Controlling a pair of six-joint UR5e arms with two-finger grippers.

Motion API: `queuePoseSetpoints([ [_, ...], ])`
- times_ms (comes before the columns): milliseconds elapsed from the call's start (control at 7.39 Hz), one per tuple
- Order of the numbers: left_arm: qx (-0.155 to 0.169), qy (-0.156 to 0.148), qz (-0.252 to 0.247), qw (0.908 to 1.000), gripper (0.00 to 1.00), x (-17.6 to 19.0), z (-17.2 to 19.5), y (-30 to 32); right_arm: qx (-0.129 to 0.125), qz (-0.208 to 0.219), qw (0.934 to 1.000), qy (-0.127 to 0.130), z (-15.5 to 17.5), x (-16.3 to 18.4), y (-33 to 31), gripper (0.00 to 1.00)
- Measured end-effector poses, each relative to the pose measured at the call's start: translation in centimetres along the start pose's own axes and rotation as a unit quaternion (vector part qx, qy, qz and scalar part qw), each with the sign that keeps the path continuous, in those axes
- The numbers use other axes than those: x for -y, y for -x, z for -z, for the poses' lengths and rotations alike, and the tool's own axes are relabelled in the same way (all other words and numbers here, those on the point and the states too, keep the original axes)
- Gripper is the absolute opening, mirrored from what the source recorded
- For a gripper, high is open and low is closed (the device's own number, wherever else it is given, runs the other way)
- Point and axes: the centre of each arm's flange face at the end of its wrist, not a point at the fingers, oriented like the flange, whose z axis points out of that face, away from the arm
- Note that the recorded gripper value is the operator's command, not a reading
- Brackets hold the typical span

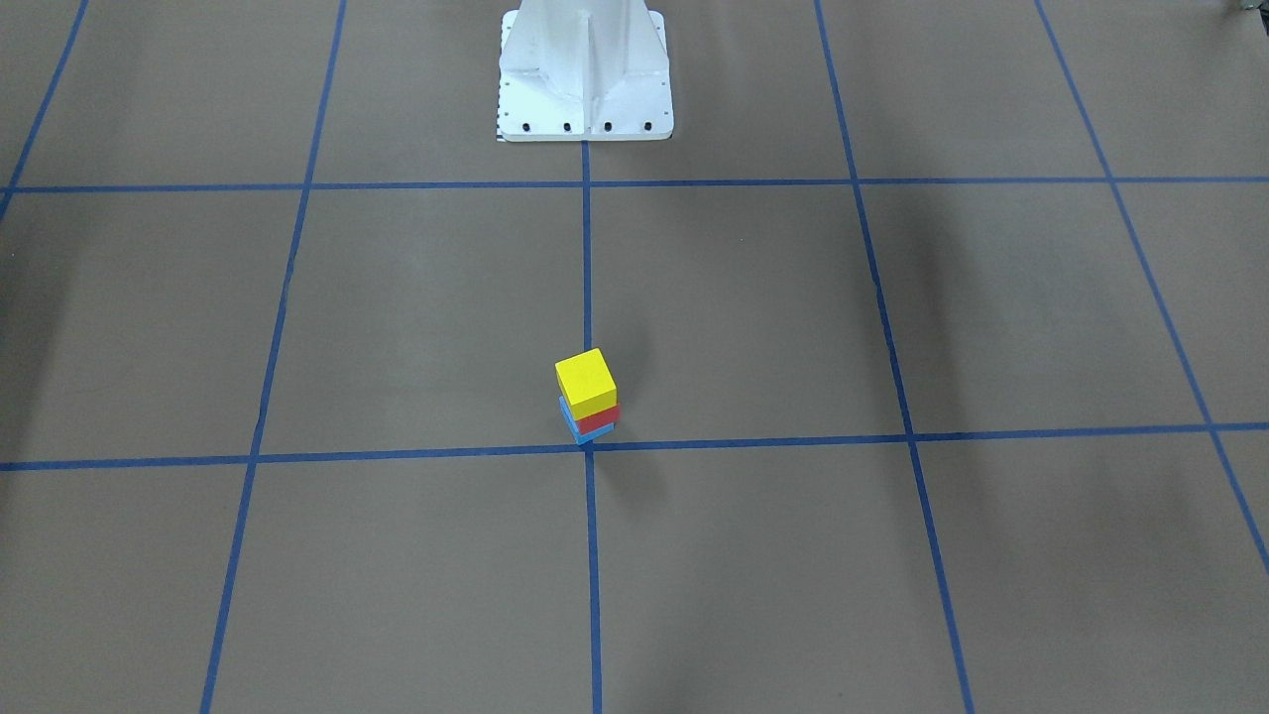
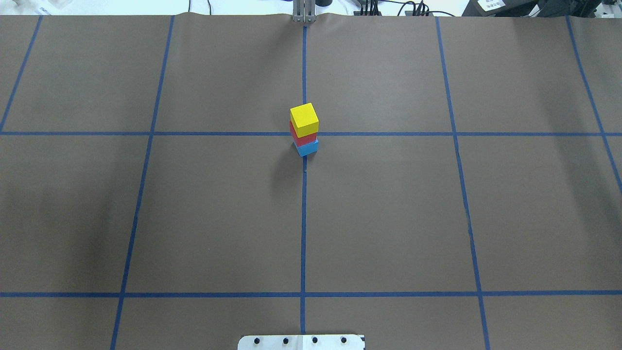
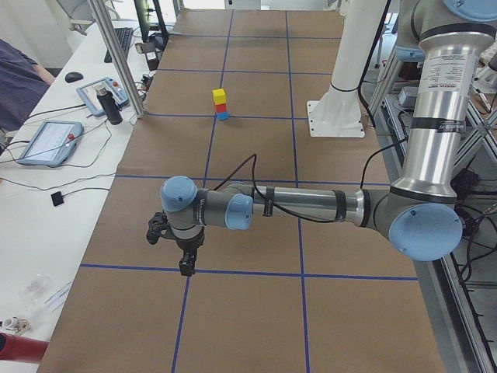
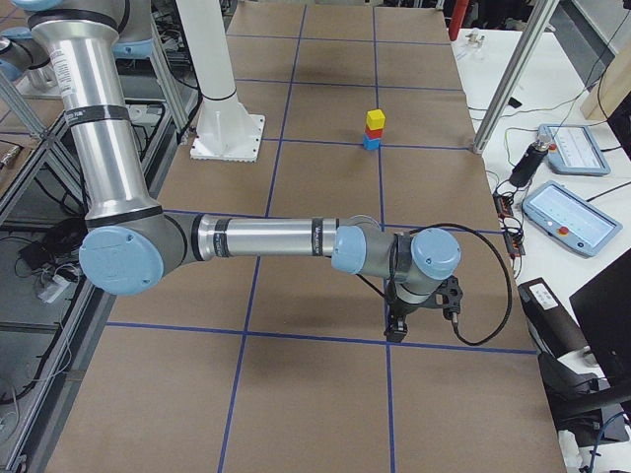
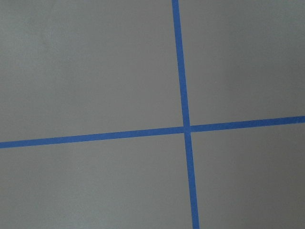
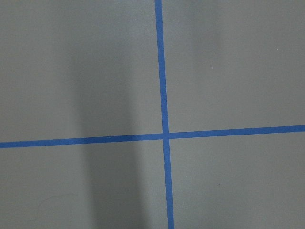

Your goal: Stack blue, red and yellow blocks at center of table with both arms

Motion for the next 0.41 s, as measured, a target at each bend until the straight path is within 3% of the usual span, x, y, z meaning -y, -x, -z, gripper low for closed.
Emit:
queuePoseSetpoints([
  [406,0.0,0.0,0.0,1.0,1.0,0.0,-0.01,0.02,0.0,0.0,1.0,0.0,-0.06,-0.06,-0.06,0.99],
])
